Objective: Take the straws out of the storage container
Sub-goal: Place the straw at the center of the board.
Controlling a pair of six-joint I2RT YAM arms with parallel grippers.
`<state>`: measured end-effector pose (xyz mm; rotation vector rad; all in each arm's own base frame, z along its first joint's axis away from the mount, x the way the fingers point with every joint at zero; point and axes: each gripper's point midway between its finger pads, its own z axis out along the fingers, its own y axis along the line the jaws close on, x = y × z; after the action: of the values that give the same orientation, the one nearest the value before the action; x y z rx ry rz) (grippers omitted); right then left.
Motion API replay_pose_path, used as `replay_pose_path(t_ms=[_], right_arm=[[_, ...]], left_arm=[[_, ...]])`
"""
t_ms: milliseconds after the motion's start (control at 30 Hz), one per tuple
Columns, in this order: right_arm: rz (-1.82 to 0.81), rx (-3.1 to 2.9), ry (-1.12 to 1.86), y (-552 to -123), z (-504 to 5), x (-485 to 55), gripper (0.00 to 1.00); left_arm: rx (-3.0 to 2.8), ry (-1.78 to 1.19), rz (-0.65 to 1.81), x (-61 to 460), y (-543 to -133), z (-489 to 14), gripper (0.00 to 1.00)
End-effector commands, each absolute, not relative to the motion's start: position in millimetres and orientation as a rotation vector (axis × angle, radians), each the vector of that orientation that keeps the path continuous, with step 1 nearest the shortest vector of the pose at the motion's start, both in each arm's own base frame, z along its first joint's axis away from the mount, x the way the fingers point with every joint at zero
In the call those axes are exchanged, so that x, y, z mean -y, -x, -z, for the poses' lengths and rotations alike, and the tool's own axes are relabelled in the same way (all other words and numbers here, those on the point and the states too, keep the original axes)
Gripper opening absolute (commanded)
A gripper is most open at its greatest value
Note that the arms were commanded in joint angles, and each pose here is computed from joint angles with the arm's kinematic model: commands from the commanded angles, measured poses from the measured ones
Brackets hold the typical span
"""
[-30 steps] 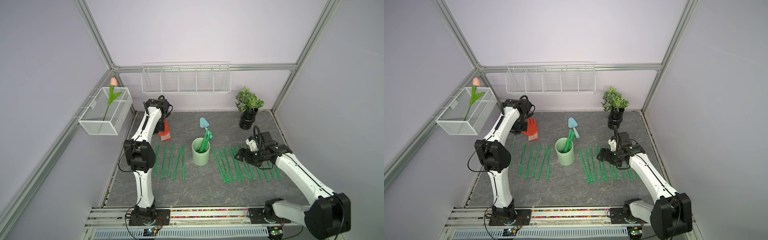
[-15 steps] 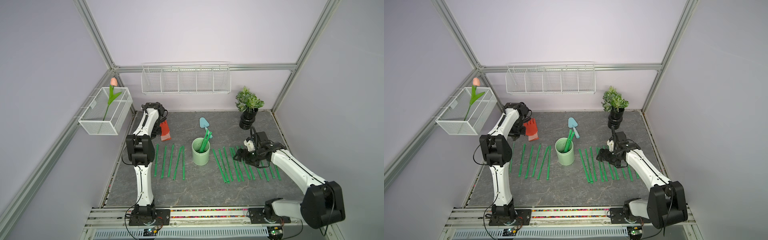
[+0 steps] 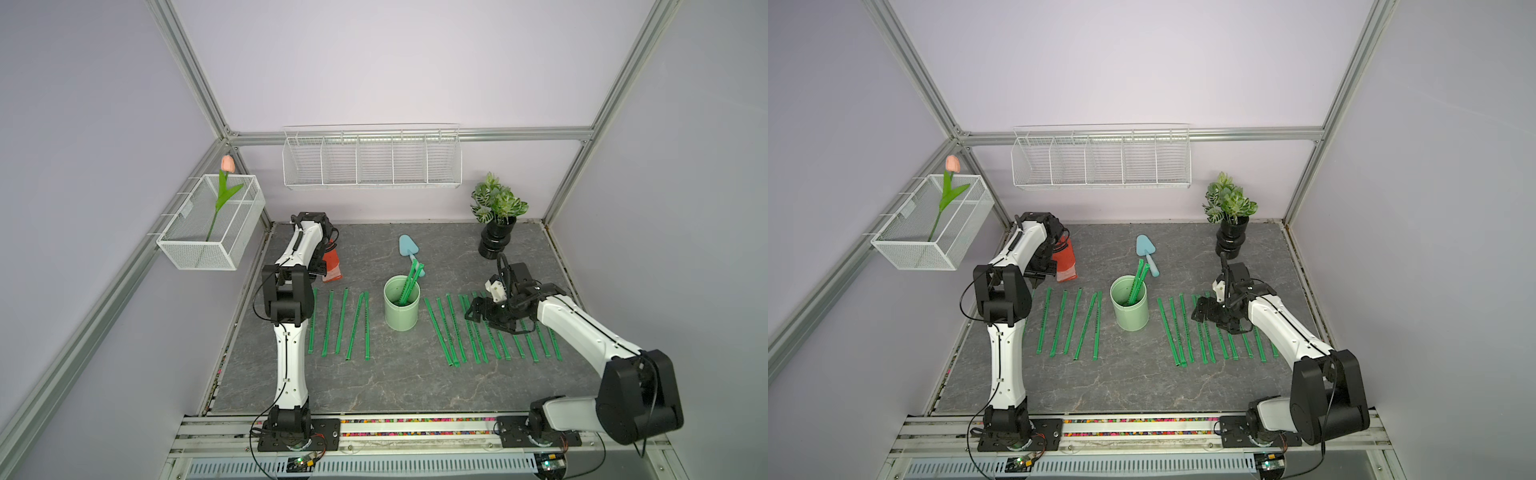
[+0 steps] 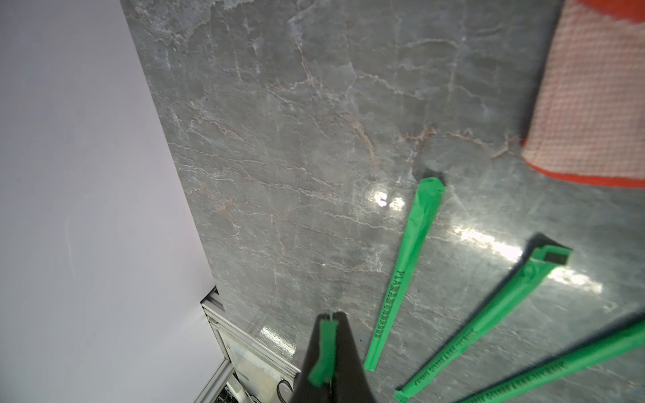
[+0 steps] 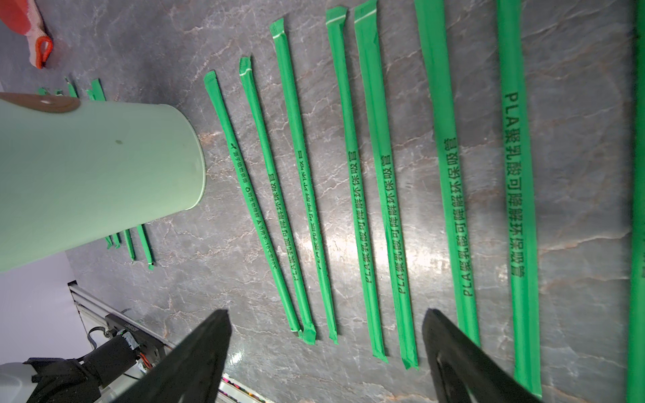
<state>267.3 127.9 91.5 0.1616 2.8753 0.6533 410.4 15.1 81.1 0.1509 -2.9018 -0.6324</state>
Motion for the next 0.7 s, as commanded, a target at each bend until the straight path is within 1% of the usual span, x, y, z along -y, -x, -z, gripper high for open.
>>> replay_pose_path(t_ms=[0, 533, 667], right_arm=[[-0.635, -2.9, -0.154, -266, -80, -126, 0.89], [-0.644, -2.925, -0.149, -276, -71, -131, 0.89], [-0.653, -2.926, -0.145, -277, -71, -132, 0.89]], left_arm=[[2.856, -0.142, 0.618, -19, -404, -82, 0.02], [2.832, -0.156, 0.59, -25, -409, -65, 0.03], [2.834, -0.16, 0.589, -26, -410, -64, 0.05]])
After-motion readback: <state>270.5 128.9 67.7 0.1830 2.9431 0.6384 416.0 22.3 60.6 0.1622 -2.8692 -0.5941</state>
